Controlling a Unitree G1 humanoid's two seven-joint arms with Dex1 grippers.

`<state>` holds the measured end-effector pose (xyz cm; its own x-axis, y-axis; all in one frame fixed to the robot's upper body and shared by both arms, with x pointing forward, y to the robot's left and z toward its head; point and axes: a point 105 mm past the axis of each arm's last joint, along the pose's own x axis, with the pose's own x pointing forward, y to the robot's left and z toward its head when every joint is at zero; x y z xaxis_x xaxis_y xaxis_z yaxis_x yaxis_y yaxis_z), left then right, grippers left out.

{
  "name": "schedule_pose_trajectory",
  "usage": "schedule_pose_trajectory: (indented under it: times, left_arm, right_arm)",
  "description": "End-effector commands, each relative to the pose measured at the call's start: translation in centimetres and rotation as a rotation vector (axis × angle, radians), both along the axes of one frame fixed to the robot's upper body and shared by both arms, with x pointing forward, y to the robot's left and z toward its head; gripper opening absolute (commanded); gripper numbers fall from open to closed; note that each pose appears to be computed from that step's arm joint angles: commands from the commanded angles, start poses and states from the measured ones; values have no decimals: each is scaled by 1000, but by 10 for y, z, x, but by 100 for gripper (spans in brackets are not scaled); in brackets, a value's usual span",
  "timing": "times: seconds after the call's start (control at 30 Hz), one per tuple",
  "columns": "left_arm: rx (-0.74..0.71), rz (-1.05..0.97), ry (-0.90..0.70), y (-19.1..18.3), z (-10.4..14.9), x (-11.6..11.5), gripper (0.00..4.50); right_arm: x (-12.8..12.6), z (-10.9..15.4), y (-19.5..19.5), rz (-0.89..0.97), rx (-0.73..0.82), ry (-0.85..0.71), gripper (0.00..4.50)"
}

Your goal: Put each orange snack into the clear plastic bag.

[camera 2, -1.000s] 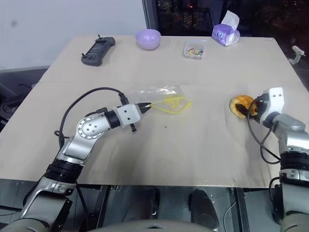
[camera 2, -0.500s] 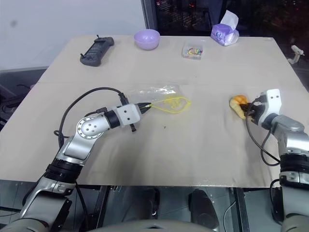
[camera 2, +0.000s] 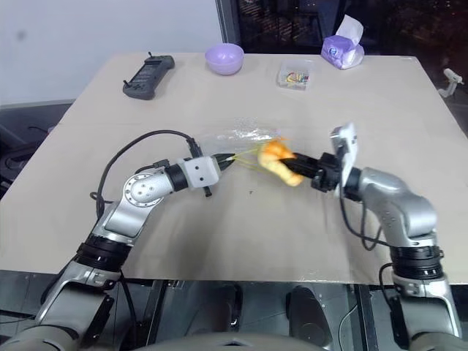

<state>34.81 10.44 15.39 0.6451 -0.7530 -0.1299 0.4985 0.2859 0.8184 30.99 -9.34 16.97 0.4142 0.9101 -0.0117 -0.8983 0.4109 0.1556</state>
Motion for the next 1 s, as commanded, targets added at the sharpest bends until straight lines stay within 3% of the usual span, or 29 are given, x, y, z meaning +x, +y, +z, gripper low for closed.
schedule_pose_trajectory:
  times: [0.03, 0.4, 0.57, 0.93, 1.0]
  left_arm:
    - [-14, -53, -52, -11, 13, -3, 0]
    - [-7, -131, -70, -22, 18, -11, 0]
    - [5, -122, -77, -20, 17, -8, 0]
    - [3, -210, -67, -33, 14, -17, 0]
    - [12, -223, -64, -34, 13, -18, 0]
  right_arm:
    - [2, 6, 15, 23, -22, -44, 1]
    - [54, -11, 2, -200, -65, 56, 1]
    - [42, -11, 0, -114, -78, 30, 1]
    - [68, -16, 17, -244, -76, 112, 1]
    - [80, -12, 20, -321, -15, 168, 1]
